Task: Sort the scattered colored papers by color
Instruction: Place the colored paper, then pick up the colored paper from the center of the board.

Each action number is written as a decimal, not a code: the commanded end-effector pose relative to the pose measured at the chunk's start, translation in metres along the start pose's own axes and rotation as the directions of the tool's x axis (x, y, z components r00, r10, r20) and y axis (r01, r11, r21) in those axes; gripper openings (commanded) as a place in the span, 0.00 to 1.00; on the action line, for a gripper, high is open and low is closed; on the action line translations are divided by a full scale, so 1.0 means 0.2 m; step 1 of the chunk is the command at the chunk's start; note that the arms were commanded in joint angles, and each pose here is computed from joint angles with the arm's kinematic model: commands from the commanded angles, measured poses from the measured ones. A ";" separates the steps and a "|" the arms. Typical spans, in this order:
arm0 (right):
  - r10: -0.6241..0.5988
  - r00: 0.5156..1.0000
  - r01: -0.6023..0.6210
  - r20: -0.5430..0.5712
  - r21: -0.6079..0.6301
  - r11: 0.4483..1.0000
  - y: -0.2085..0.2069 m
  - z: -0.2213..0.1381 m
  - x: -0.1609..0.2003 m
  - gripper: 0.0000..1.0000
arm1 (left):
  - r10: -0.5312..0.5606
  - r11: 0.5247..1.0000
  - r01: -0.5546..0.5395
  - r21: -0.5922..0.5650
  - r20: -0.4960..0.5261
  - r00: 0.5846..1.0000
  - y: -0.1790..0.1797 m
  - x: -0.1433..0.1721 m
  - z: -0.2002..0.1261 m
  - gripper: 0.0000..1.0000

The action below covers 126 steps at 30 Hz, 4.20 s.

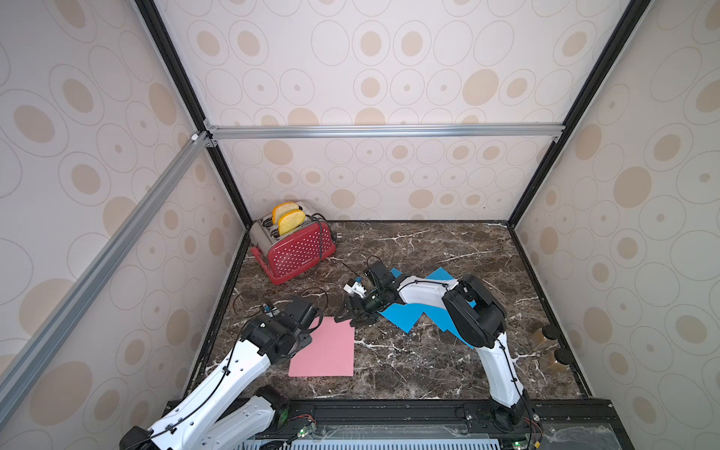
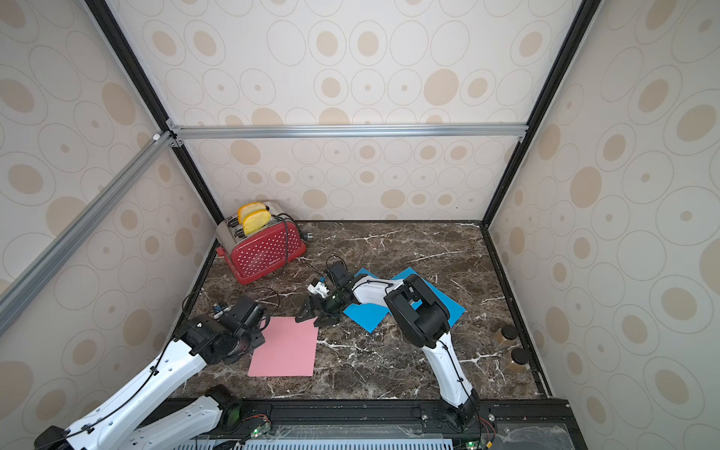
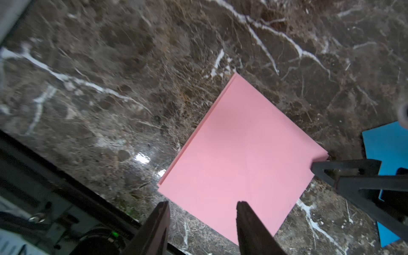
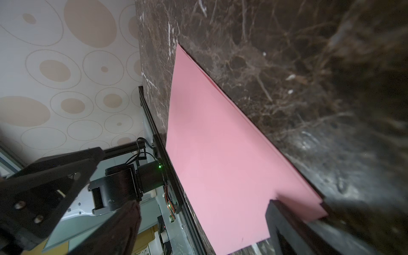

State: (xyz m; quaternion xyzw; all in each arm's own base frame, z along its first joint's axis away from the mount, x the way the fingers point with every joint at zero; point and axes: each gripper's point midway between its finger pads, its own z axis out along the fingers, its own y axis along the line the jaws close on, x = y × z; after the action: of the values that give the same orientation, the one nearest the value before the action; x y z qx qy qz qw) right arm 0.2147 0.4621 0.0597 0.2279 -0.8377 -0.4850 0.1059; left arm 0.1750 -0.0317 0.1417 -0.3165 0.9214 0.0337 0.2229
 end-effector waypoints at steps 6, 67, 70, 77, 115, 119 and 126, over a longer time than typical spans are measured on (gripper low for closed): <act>-0.040 0.999 0.040 0.009 0.031 0.999 0.11 -0.12 -0.05 0.96 | 0.051 0.991 -0.076 0.113 0.214 0.976 -0.18 -0.24 -0.11 0.56; 0.062 0.971 -0.160 0.231 0.434 0.887 -0.81 -1.11 -0.18 1.00 | 0.419 0.803 -0.258 0.537 -0.201 0.885 -1.39 0.27 0.75 0.56; 0.059 0.970 -0.159 0.236 0.431 0.888 -0.80 -1.11 -0.18 1.00 | 0.383 0.799 -0.187 0.571 -0.245 0.890 -1.40 0.32 0.76 0.56; 0.060 0.969 -0.161 0.241 0.425 0.891 -0.80 -1.12 -0.18 1.00 | 0.358 0.671 -0.043 0.740 -0.273 0.893 -1.58 0.38 0.69 0.56; 0.059 0.967 -0.158 0.246 0.407 0.900 -0.79 -1.11 -0.18 1.00 | 0.370 0.437 -0.012 0.899 -0.167 0.914 -1.72 0.16 0.42 0.44; 0.052 0.969 -0.152 0.242 0.416 0.896 -0.78 -1.12 -0.19 1.00 | 0.383 0.446 -0.033 0.894 -0.158 0.910 -1.71 0.16 0.42 0.20; -0.047 0.975 -0.086 0.215 0.569 0.818 -0.64 -1.33 -0.11 1.00 | 0.376 0.462 -0.052 0.885 -0.143 0.916 -1.71 0.13 0.41 0.00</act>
State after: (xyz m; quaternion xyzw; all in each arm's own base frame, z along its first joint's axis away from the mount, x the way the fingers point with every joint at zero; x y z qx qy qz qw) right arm 0.3811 0.2366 0.0504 0.1600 -0.9456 -0.2817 -0.0302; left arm 0.3839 -0.2996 0.0586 -0.0611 0.8724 -0.4559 0.1652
